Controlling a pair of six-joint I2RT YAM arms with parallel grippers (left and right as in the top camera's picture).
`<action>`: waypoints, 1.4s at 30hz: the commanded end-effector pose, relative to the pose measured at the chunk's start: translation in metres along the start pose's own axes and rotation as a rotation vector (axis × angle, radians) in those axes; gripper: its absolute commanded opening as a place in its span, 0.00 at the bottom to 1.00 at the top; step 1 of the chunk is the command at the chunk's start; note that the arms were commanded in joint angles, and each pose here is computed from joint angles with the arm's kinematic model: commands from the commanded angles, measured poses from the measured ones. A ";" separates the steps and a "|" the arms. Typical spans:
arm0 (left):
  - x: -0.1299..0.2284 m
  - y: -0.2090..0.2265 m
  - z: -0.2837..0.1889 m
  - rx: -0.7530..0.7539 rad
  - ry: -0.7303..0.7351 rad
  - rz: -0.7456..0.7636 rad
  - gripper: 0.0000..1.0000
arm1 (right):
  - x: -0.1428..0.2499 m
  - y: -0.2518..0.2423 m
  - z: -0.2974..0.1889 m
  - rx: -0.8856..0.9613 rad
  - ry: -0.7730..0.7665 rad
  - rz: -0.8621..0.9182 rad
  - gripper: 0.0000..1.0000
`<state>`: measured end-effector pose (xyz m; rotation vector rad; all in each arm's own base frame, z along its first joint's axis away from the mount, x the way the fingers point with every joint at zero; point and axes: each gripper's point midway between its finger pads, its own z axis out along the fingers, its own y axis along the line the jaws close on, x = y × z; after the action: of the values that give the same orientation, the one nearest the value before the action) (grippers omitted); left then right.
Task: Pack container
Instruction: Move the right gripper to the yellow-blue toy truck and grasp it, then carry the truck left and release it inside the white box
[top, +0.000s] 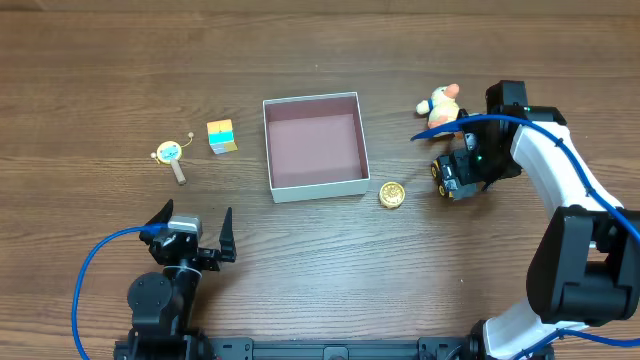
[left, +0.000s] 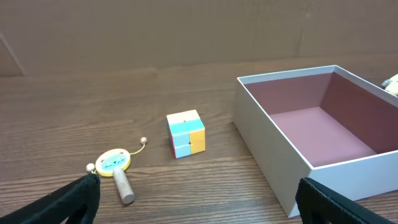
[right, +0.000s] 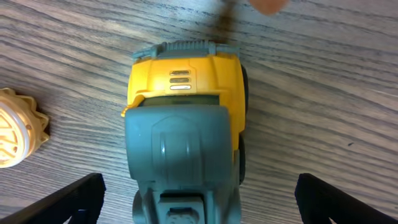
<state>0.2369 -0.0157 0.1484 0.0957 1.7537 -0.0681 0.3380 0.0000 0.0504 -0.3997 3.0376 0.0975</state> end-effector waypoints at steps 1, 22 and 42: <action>0.000 0.001 0.000 -0.003 -0.004 0.018 1.00 | 0.004 0.005 0.007 -0.016 0.005 -0.008 1.00; 0.000 0.001 0.000 -0.003 -0.004 0.018 1.00 | -0.001 -0.004 0.012 0.033 -0.017 0.047 0.73; 0.000 0.001 0.000 -0.003 -0.004 0.018 1.00 | -0.056 0.036 -0.065 0.057 -0.106 -0.062 0.04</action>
<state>0.2369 -0.0157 0.1484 0.0960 1.7537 -0.0684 0.3678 0.0456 0.1065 -0.5143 2.9425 0.0424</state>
